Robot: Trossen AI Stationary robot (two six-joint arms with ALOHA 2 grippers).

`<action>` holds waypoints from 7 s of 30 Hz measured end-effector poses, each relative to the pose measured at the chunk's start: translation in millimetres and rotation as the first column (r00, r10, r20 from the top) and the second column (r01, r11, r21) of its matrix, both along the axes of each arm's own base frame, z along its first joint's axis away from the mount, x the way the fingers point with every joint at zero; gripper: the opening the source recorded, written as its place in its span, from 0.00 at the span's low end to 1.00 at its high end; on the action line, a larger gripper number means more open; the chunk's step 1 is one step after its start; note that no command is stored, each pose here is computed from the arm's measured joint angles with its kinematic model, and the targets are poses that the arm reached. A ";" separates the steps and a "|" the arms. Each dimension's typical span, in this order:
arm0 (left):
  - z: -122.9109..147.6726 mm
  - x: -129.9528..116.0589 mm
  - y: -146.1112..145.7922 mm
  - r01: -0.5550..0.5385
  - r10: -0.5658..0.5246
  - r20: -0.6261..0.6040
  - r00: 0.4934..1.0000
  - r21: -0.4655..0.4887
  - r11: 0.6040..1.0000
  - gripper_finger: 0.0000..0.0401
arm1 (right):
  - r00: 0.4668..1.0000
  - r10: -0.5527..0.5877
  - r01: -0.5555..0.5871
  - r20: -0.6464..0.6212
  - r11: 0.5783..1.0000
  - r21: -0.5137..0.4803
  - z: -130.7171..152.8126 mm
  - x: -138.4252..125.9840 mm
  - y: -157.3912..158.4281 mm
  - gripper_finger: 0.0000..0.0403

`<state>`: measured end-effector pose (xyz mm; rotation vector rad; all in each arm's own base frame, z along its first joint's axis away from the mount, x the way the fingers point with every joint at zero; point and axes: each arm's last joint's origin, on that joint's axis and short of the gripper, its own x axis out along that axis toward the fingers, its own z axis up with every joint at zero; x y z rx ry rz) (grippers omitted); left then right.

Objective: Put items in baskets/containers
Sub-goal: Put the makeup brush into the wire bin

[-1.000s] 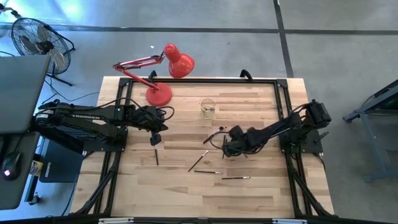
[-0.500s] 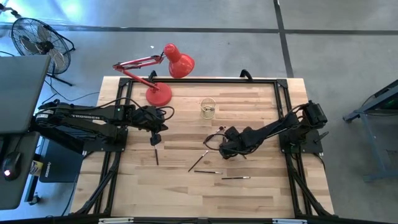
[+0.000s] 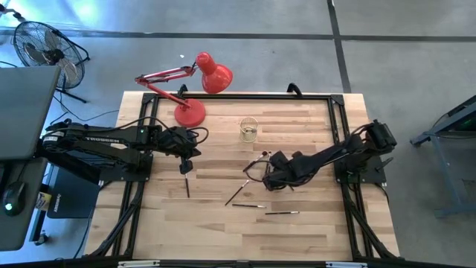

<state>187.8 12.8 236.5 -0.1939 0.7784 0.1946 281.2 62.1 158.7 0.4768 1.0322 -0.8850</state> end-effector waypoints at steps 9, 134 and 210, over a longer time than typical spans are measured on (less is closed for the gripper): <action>2.2 2.2 0.1 0.000 0.000 0.032 0.999 0.002 1.000 0.00 | 0.996 -0.065 0.060 0.059 0.994 0.087 36.0 -19.9 -3.2 0.00; -60.4 140.9 -97.0 -0.143 0.103 -0.272 0.957 -0.131 0.981 0.00 | 0.474 0.820 -0.747 0.320 0.567 -0.346 -13.8 45.5 9.0 0.27; -70.8 47.2 -69.3 -0.006 -0.039 -0.241 0.970 -0.182 0.983 0.31 | 0.679 0.662 -0.649 0.317 0.743 -0.162 -10.2 139.7 -1.3 0.00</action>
